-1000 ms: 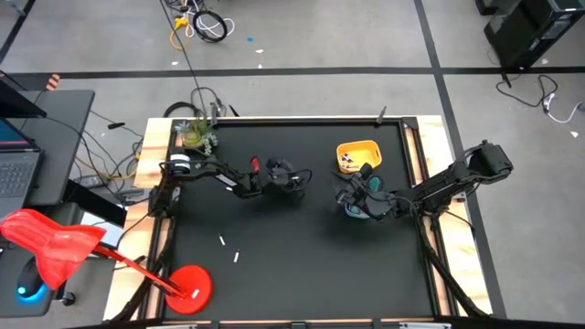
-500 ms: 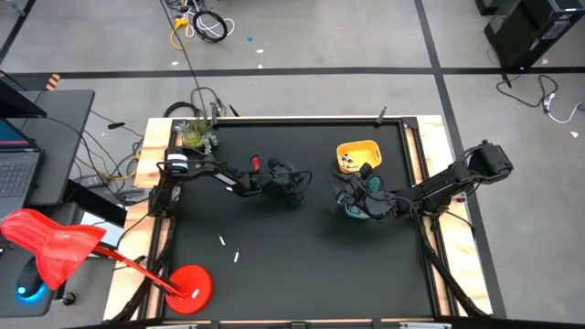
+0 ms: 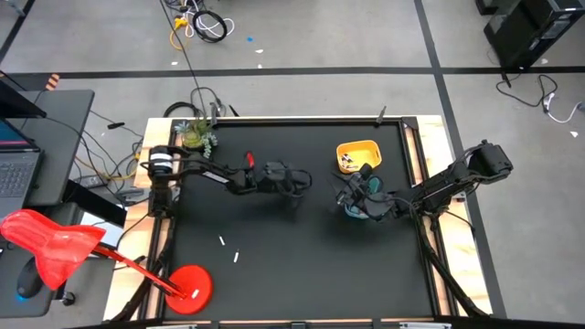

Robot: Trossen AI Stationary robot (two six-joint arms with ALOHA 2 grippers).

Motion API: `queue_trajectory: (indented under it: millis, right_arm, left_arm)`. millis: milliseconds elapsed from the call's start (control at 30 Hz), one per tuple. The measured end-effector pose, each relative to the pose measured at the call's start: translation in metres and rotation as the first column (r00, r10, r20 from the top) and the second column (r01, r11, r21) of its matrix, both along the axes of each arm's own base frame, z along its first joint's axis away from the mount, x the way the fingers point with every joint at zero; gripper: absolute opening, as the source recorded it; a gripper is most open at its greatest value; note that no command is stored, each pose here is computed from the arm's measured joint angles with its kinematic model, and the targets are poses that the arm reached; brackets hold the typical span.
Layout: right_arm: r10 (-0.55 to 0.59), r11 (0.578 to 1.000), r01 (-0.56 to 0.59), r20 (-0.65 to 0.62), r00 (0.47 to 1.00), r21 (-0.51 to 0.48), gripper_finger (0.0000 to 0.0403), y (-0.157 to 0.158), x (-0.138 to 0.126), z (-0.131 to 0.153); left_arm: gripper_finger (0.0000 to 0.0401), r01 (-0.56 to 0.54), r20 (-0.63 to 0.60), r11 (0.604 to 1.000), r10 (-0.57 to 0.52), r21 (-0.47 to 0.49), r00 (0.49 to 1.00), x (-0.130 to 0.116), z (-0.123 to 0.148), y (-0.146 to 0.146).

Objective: Sort batteries
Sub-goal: Put the silver black battery into the yellow bin

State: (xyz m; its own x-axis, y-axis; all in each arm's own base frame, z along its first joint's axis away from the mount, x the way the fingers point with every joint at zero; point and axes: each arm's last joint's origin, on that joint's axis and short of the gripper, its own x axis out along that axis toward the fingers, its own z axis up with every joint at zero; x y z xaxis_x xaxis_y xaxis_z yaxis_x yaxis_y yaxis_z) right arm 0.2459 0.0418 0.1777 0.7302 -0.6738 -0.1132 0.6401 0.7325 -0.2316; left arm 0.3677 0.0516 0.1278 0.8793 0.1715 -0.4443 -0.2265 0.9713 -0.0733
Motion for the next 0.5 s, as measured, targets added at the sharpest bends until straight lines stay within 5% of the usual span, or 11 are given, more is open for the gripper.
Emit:
queue_trajectory:
  millis: [200,500]
  right_arm:
    - [-0.006,1.0,0.008,-0.074,0.997,0.016,0.0113,0.0,-0.003,-0.01]
    - [0.135,0.961,-0.132,0.003,0.991,0.242,0.0113,-0.006,0.004,-0.02]
  left_arm:
    - [0.0028,0.151,0.16,0.988,-0.153,0.024,0.975,0.007,0.015,-0.012]
    - [0.0028,0.238,0.506,0.951,-0.307,0.198,0.806,0.012,0.055,-0.02]
